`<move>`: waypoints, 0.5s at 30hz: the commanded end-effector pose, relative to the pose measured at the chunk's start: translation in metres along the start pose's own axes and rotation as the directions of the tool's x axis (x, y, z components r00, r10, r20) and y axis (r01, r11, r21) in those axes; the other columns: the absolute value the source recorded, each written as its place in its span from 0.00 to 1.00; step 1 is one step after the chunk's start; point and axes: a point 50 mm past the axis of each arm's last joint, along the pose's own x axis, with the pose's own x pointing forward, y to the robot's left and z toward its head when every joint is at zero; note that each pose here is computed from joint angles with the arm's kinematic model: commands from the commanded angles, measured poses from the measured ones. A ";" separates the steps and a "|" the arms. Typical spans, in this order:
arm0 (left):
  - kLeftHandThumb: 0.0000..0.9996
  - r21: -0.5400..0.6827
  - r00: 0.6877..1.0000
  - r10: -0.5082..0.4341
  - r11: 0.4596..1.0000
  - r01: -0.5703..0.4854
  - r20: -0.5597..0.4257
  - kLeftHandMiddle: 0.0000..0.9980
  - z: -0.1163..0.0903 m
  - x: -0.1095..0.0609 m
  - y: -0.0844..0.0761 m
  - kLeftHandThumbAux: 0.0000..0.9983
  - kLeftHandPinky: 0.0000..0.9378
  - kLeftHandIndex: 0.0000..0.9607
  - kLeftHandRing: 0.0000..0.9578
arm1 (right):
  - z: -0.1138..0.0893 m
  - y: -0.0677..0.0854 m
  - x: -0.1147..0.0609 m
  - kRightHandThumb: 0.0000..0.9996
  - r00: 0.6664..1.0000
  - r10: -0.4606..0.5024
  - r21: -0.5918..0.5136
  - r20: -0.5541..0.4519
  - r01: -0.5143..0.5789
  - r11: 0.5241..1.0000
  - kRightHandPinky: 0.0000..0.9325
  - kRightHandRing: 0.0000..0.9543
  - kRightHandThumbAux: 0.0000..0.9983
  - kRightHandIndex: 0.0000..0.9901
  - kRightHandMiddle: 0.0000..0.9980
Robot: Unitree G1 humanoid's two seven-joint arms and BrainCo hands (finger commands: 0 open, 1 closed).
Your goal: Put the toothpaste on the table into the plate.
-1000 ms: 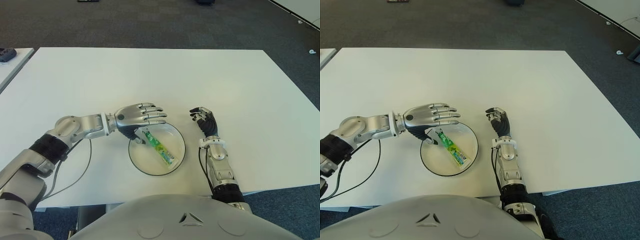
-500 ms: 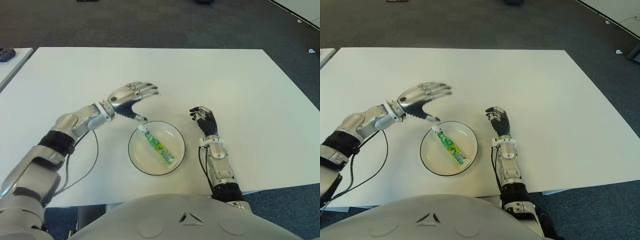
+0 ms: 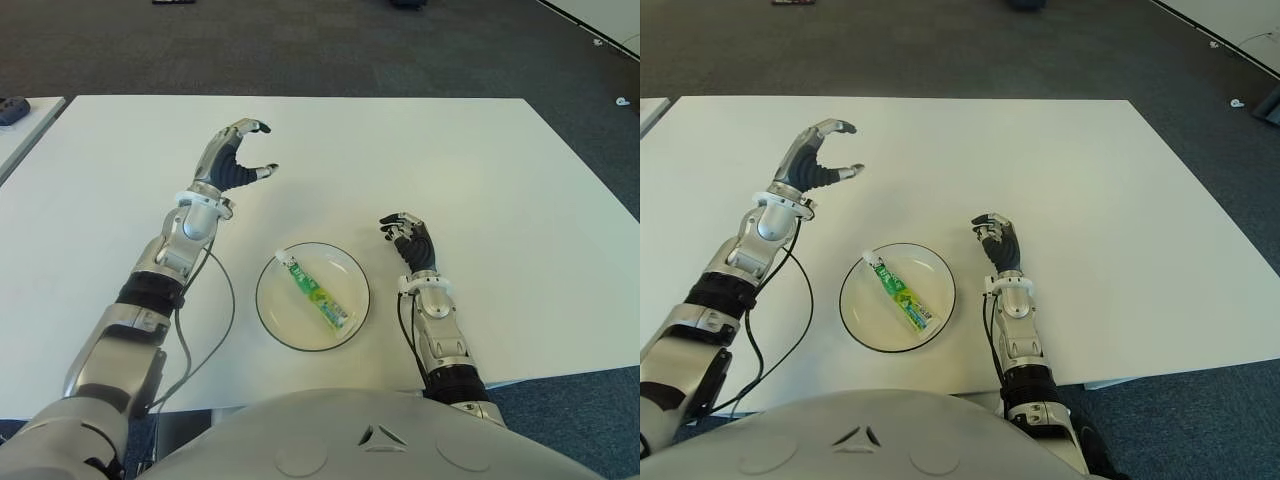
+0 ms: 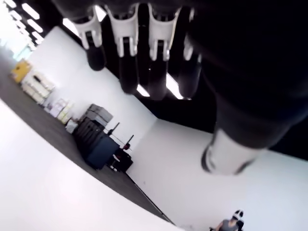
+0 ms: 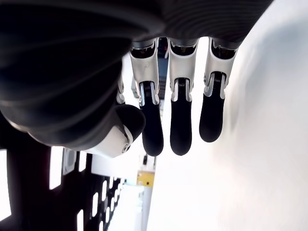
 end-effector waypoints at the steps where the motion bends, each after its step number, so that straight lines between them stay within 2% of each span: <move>1: 0.68 -0.081 0.996 0.006 0.997 -0.013 -0.085 0.44 -0.014 -0.015 0.000 0.73 0.41 0.44 0.42 | 0.001 -0.001 0.001 0.71 1.000 -0.008 0.004 0.001 0.008 1.000 0.44 0.42 0.73 0.42 0.41; 7: 0.71 -0.133 0.989 0.033 0.990 -0.052 -0.142 0.52 -0.023 -0.025 -0.008 0.72 0.52 0.45 0.52 | 0.002 -0.002 0.002 0.71 1.000 -0.005 0.002 0.004 0.005 1.000 0.45 0.42 0.73 0.42 0.41; 15: 0.71 -0.167 0.986 0.022 0.985 -0.050 -0.166 0.56 -0.026 -0.032 -0.015 0.72 0.52 0.45 0.56 | 0.004 -0.004 0.005 0.71 1.000 -0.003 0.013 0.024 0.003 1.000 0.45 0.42 0.73 0.42 0.41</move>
